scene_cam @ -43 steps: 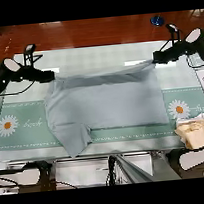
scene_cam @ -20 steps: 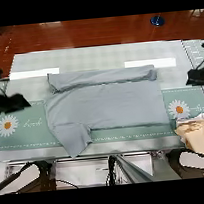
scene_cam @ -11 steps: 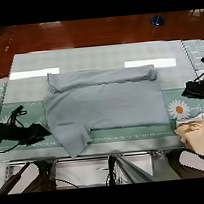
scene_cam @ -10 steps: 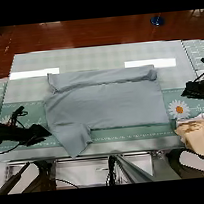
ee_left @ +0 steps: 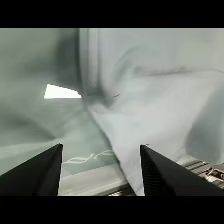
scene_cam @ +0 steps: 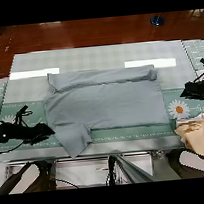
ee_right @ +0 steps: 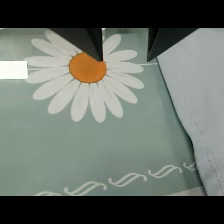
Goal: Fold the shirts.
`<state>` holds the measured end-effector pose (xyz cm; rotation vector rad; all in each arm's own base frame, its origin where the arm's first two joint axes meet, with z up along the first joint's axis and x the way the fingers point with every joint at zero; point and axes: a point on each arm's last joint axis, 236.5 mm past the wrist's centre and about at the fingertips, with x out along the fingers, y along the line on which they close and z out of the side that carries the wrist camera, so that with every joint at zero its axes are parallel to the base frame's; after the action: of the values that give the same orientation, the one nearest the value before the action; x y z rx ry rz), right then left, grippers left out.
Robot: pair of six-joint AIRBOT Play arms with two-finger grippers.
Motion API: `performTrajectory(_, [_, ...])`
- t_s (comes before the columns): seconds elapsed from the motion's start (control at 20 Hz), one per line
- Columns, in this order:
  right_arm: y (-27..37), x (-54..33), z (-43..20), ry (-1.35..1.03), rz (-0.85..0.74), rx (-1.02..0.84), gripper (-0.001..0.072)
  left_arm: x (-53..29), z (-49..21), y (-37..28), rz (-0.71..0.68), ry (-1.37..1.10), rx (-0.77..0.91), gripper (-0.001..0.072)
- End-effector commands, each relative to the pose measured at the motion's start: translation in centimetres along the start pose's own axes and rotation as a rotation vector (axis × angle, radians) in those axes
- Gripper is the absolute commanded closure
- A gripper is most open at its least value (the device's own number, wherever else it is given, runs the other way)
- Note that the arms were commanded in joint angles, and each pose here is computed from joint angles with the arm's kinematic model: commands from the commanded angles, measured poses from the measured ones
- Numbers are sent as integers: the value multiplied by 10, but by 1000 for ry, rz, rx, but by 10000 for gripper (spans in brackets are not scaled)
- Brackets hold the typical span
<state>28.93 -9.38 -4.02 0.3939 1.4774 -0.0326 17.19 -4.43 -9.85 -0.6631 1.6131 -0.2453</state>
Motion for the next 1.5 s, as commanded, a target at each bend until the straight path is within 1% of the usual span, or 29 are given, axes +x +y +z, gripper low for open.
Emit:
performTrajectory(0.0, [1,0,-4,15,6,1,346,14,17,-4,66,-48,22,244])
performTrajectory(0.1, [1,0,-5,18,6,1,346,26,15,-8,82,-16,45,249])
performTrajectory(0.15, [1,0,-5,20,7,1,346,32,13,-8,88,5,39,273])
performTrajectory(0.2, [2,0,-5,22,7,0,346,37,11,-7,92,25,33,333])
performTrajectory(0.25, [2,0,-6,26,9,0,346,41,10,-4,94,40,14,359])
performTrajectory(0.3, [2,0,-8,32,9,0,346,45,7,-2,94,61,-9,529])
performTrajectory(0.35, [2,0,-10,39,10,0,346,47,4,0,93,84,-10,627])
performTrajectory(0.4, [2,0,-12,49,7,-1,346,49,2,0,92,95,-13,676])
performTrajectory(0.6, [-11,-8,-21,72,-55,-16,346,48,-4,2,96,121,12,678])
performTrajectory(0.7, [-13,-16,-22,48,-35,8,342,45,-6,5,105,130,21,679])
performTrajectory(0.75, [-10,-18,-24,47,10,31,298,44,-6,5,104,128,30,679])
performTrajectory(0.8, [-5,-17,-27,45,66,65,232,42,-5,6,104,122,32,679])
performTrajectory(0.85, [-2,-14,-32,52,114,97,195,41,-4,7,102,112,24,679])
performTrajectory(0.95, [0,0,-50,95,160,143,195,38,-1,10,97,99,12,678])
performTrajectory(1.2, [9,43,-100,219,206,158,194,35,1,13,89,88,11,678])
performTrajectory(1.45, [8,62,-111,218,201,170,202,35,1,13,88,89,26,678])
